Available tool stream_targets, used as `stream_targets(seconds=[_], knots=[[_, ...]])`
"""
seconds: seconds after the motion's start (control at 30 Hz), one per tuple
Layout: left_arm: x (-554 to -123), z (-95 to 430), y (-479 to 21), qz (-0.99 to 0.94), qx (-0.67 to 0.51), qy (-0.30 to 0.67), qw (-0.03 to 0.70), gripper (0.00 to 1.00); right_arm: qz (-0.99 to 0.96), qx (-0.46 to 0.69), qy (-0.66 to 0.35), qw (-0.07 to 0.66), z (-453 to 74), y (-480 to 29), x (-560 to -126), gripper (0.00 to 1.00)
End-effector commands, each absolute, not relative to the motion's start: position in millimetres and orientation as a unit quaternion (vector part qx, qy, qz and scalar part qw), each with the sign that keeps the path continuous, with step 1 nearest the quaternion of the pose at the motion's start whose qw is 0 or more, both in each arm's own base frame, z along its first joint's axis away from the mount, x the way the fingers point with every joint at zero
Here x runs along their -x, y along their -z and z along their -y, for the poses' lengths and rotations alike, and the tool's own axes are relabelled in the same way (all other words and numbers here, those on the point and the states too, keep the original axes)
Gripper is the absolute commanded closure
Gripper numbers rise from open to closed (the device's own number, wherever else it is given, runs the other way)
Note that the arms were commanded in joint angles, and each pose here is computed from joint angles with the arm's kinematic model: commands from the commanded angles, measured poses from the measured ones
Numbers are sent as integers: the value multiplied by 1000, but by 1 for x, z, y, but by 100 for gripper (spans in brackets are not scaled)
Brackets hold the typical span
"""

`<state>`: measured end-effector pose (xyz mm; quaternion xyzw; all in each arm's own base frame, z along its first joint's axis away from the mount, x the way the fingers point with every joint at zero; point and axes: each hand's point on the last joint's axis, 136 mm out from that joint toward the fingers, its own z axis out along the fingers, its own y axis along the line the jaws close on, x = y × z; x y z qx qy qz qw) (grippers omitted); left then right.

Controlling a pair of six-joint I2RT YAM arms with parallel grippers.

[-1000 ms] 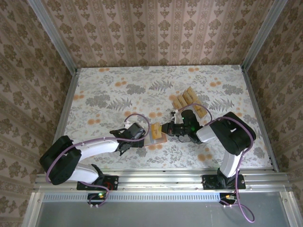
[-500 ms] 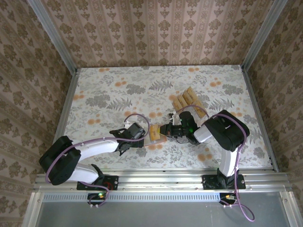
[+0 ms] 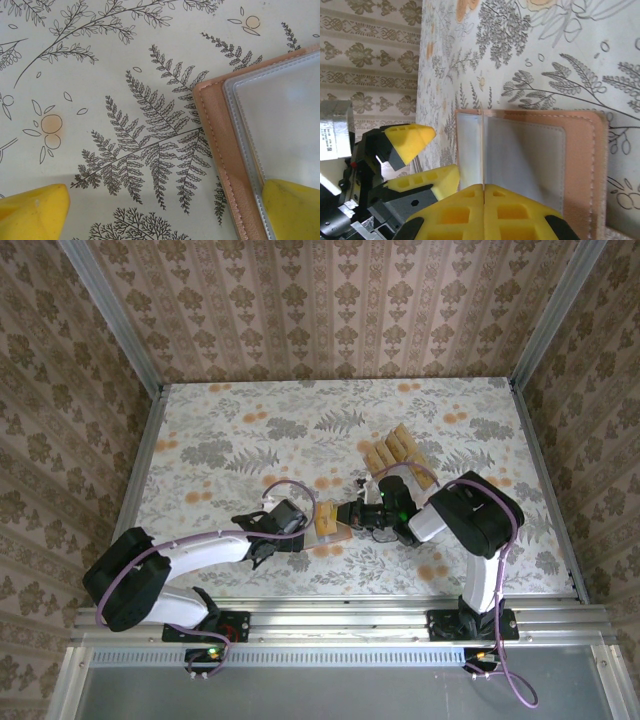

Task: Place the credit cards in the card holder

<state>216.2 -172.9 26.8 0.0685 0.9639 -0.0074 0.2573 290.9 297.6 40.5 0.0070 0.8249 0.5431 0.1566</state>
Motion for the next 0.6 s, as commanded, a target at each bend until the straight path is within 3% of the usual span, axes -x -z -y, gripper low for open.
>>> stream_targets(seconds=[0.0, 0.57], knots=[[-211, 168, -25, -967, -77, -12, 244, 0, -817, 5, -555, 156, -305, -42, -291, 100], [-211, 169, -25, -966, -79, -12, 245, 0, -822, 7, -551, 146, -304, -31, -281, 100]])
